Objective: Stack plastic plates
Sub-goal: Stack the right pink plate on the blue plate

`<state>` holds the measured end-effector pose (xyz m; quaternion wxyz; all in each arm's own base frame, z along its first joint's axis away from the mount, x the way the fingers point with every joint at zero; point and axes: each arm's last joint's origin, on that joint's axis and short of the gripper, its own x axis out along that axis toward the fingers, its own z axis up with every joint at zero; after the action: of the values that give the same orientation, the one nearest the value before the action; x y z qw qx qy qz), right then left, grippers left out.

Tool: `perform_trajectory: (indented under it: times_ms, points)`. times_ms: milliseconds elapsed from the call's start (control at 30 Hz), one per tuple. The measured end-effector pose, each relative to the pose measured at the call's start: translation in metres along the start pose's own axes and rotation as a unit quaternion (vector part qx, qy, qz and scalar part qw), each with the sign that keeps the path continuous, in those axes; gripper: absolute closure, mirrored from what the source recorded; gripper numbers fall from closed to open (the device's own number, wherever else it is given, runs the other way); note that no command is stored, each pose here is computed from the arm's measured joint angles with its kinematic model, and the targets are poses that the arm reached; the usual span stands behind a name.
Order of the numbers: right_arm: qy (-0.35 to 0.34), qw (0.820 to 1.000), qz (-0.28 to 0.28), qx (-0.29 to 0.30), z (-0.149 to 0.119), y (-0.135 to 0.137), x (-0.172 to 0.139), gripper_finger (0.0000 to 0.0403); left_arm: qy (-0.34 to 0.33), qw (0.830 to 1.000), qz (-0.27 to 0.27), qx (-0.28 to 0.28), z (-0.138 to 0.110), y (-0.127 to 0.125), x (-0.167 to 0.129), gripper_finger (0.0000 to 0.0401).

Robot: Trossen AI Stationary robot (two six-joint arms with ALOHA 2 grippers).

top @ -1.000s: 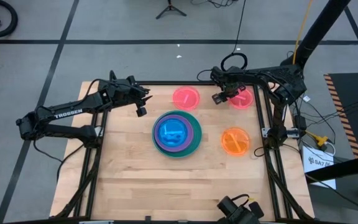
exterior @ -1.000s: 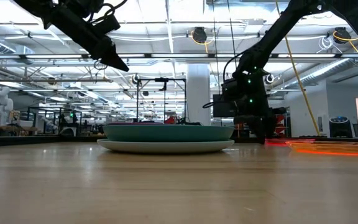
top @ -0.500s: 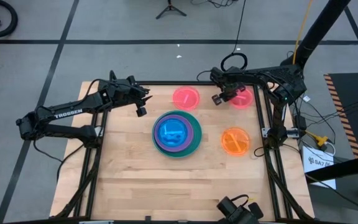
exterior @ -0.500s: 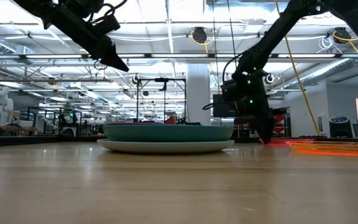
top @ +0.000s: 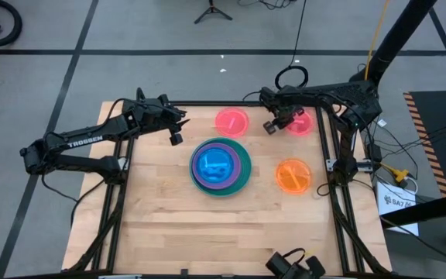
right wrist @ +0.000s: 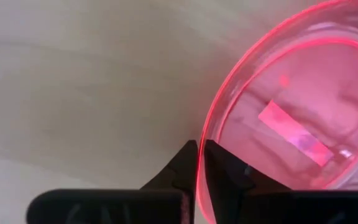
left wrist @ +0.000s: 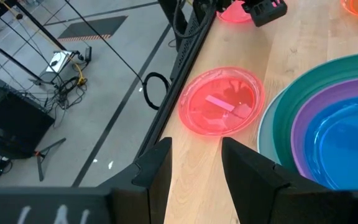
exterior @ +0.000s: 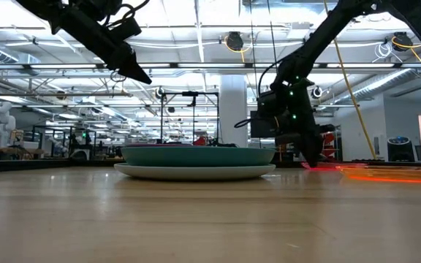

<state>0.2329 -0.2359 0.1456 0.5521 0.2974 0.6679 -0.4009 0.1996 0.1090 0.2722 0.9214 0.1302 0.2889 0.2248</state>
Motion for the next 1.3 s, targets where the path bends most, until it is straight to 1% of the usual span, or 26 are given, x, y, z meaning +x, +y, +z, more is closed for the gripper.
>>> perform_trajectory:
  times_ms: [133,300,533,633,733,833,900,1033,1167,1267,1300]
  points:
    - [-0.019,0.999,-0.003,-0.035,-0.007,0.012,-0.012,0.0387,0.000,1.000,0.000,0.000,0.000,0.000,0.000,0.0254]
    - [-0.059,0.994,-0.034,-0.085,-0.020,0.029,-0.034,0.0400,-0.002,1.000,0.001,0.000,0.000,0.000,0.000,0.0254]
    - [-0.117,0.984,-0.018,-0.136,-0.046,0.058,-0.065,0.0401,-0.002,1.000,0.001,-0.001,0.000,0.000,0.000,0.0254]
    - [-0.149,0.976,-0.006,-0.160,-0.059,0.072,-0.078,0.0401,-0.002,1.000,0.001,-0.001,0.000,0.000,0.000,0.0254]
    - [-0.194,0.963,0.014,-0.185,-0.072,0.089,-0.092,0.0402,-0.002,1.000,0.001,-0.001,0.000,0.000,0.000,0.0254]
    - [-0.246,0.945,0.024,-0.213,-0.084,0.107,-0.105,0.0402,-0.003,1.000,0.001,-0.001,0.000,0.000,0.000,0.0254]
    - [-0.274,0.928,0.027,-0.251,-0.094,0.120,-0.111,0.0402,-0.005,1.000,0.002,-0.002,0.001,0.000,0.000,0.0254]
    - [-0.327,0.883,0.046,-0.332,-0.113,0.151,-0.119,0.0402,-0.005,1.000,0.002,-0.002,0.001,0.000,0.000,0.0254]
    - [-0.369,0.838,0.061,-0.399,-0.131,0.181,-0.122,0.0402,-0.006,1.000,0.002,-0.003,0.001,0.000,0.000,0.0254]
    - [-0.395,0.808,0.069,-0.432,-0.142,0.196,-0.124,0.0402,-0.008,1.000,0.003,-0.003,0.002,0.001,0.000,0.0254]
    - [-0.398,0.801,0.070,-0.442,-0.144,0.200,-0.126,0.0402,-0.009,1.000,0.004,-0.003,0.002,0.001,0.000,0.0254]
